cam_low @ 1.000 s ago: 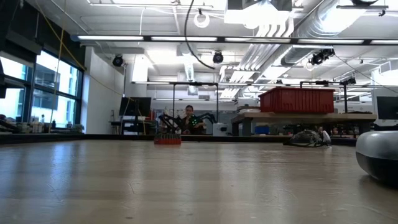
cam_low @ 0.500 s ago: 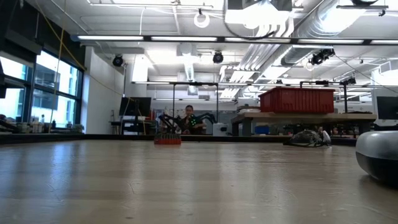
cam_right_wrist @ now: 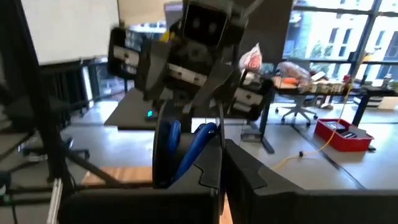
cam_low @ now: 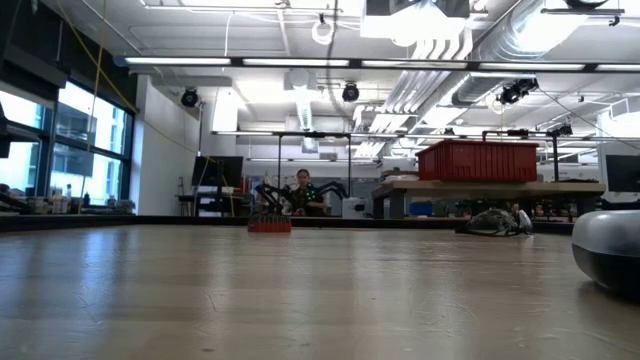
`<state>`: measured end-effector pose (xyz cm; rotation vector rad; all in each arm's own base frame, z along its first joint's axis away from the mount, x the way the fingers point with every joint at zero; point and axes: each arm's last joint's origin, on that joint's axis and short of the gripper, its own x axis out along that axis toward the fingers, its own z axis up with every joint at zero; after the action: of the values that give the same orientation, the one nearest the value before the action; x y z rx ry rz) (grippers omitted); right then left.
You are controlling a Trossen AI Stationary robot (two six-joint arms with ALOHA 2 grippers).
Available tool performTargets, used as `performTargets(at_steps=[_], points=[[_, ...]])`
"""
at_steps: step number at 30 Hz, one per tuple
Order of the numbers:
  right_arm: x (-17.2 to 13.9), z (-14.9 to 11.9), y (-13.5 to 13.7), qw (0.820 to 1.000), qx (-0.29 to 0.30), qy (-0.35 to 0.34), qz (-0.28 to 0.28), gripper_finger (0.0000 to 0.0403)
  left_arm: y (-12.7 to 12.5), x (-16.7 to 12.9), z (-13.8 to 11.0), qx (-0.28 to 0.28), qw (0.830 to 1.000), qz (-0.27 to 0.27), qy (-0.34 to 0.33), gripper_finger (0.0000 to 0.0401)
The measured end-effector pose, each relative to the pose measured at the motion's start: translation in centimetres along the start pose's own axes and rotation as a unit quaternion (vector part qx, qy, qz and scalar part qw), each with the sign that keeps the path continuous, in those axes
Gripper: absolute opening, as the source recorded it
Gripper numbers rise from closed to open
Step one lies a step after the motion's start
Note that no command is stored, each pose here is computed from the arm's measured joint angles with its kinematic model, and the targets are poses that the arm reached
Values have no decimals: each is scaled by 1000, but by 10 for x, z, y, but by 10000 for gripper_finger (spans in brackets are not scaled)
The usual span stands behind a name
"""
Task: Coil cords
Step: Coil the blue wire onto the spool
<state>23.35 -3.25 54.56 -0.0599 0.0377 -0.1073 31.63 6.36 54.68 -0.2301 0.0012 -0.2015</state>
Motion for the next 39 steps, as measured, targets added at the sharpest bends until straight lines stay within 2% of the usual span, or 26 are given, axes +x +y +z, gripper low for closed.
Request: performTargets(at_steps=[6,11,15,18,20,30,37,39], points=[[15,-8,1,999,-11,21,25,0,-5,3,-6,26,999,-8,23,180],[18,-9,1,999,-12,20,25,0,-5,3,-10,24,999,-3,41,186],[16,-8,1,1000,-11,16,24,0,-5,3,-9,42,998,8,37,186],[17,-8,1,1000,-11,17,23,0,-3,3,-10,63,996,43,35,182],[17,-8,1,1000,-11,18,15,0,-3,3,-11,74,995,57,41,169],[17,-8,1,1000,-13,17,13,0,-12,7,-14,104,991,63,47,78],[17,-7,0,1000,-15,15,12,0,-14,8,-15,109,991,67,48,12],[16,-7,0,1000,-15,14,12,0,-14,8,-15,109,991,68,48,6]])
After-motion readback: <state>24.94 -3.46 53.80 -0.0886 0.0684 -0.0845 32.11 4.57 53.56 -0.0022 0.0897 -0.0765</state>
